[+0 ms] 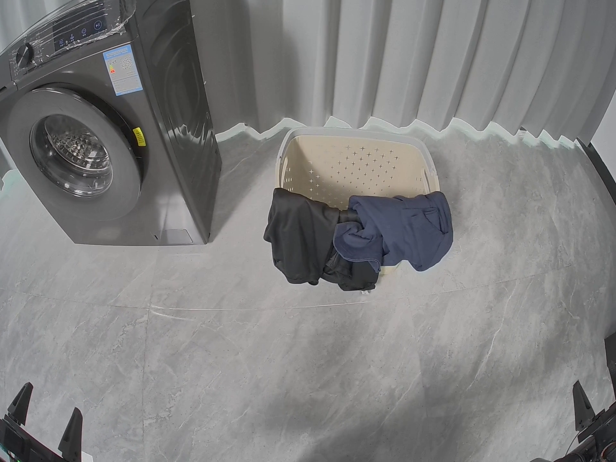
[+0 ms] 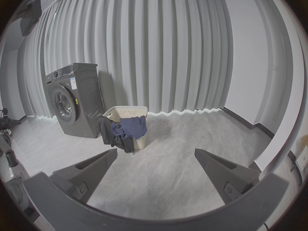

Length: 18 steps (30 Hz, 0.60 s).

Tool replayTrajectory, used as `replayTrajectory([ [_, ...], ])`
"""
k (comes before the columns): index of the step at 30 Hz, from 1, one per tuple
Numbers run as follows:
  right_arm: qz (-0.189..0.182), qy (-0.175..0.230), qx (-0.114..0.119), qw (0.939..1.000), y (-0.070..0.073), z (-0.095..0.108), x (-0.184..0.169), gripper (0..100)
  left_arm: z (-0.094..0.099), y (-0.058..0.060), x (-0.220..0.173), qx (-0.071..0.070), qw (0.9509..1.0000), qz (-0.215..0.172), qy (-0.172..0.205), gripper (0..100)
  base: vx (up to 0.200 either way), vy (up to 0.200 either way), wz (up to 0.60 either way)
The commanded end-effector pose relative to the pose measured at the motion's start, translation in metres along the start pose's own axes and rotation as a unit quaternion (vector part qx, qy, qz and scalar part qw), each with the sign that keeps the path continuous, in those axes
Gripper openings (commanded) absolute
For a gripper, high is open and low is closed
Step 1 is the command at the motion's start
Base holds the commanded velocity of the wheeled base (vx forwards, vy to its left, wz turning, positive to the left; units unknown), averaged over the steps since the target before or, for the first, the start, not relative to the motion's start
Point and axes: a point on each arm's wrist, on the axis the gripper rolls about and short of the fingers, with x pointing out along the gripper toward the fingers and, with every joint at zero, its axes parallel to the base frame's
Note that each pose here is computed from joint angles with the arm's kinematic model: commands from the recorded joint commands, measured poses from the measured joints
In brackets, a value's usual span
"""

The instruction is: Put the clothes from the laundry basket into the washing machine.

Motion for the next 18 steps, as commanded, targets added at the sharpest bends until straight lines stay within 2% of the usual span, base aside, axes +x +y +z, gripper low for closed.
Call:
replayTrajectory([
  [1,-0.001,0.005,-0.001,1.0,0.0,-0.0051,0.0007,100,-0.0053,-0.0001,0.0,0.0,1.0,0.0,0.001,100,0.0,-0.2,0.0],
  [6,-0.001,0.005,0.0,1.0,0.0,-0.0051,0.0007,100,-0.0053,0.0,0.0,0.002,1.0,0.002,0.001,100,0.0,-0.2,0.0],
  [15,0.0,0.005,0.0,1.0,0.0,-0.0051,0.0007,100,-0.0053,0.0,0.0,0.0,1.0,-0.001,0.001,100,0.0,0.0,0.0],
  [18,0.0,0.005,0.0,1.0,0.0,-0.005,0.0007,100,-0.0053,0.0,0.0,0.001,1.0,0.0,0.001,100,0.2,0.0,0.0],
])
